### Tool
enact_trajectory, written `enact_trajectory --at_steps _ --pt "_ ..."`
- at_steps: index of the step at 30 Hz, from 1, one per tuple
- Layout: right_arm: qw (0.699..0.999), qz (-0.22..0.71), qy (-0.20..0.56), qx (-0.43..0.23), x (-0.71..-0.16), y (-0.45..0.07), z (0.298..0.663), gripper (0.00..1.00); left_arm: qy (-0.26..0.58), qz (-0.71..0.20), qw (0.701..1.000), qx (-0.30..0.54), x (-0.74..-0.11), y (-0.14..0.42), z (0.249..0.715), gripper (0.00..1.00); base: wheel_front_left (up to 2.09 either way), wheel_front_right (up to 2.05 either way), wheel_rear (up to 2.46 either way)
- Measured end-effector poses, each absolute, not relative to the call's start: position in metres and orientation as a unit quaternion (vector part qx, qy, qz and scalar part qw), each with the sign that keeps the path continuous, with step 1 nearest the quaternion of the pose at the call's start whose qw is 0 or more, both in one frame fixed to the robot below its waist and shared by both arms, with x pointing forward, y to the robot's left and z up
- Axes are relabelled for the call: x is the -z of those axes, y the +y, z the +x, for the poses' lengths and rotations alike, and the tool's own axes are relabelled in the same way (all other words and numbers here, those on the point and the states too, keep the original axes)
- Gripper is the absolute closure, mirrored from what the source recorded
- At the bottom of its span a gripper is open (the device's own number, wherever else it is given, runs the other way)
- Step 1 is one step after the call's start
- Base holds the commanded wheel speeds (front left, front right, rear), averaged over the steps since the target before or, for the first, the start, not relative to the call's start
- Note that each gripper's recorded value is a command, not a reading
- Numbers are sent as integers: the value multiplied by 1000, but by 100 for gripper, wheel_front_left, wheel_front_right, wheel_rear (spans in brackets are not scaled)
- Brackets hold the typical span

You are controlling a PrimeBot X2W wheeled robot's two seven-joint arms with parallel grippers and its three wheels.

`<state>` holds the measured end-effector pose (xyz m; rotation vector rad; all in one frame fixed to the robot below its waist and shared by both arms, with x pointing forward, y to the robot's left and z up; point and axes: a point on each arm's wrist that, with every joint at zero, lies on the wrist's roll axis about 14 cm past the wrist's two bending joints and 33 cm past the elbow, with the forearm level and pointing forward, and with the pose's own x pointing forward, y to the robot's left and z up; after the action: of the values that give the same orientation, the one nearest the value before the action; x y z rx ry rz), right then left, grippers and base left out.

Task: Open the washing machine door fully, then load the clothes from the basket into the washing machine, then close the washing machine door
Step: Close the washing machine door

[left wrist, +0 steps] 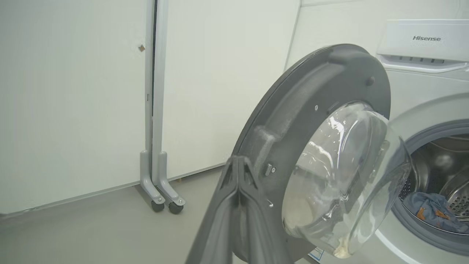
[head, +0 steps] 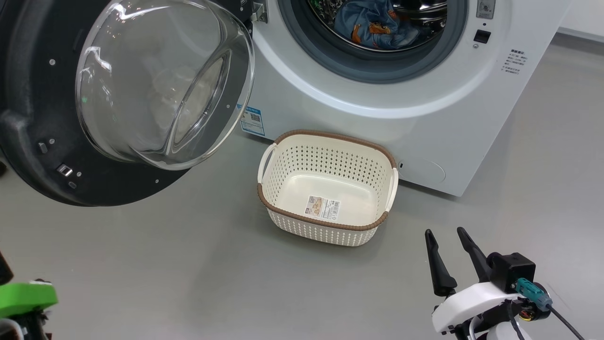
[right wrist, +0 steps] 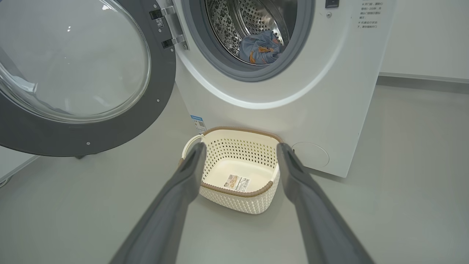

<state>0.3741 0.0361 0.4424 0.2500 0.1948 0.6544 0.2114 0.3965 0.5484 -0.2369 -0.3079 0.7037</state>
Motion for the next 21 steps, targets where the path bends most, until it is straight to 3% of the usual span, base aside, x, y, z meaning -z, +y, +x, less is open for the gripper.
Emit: enact_trajectory --at_steps 11,21 --pt "933 124 102 -321 -438 37 373 0 -221 -155 903 -333 -583 418 225 100 0 0 0" --pt "934 127 104 -316 -435 34 376 0 -299 -255 850 -351 -607 457 225 100 0 0 0"
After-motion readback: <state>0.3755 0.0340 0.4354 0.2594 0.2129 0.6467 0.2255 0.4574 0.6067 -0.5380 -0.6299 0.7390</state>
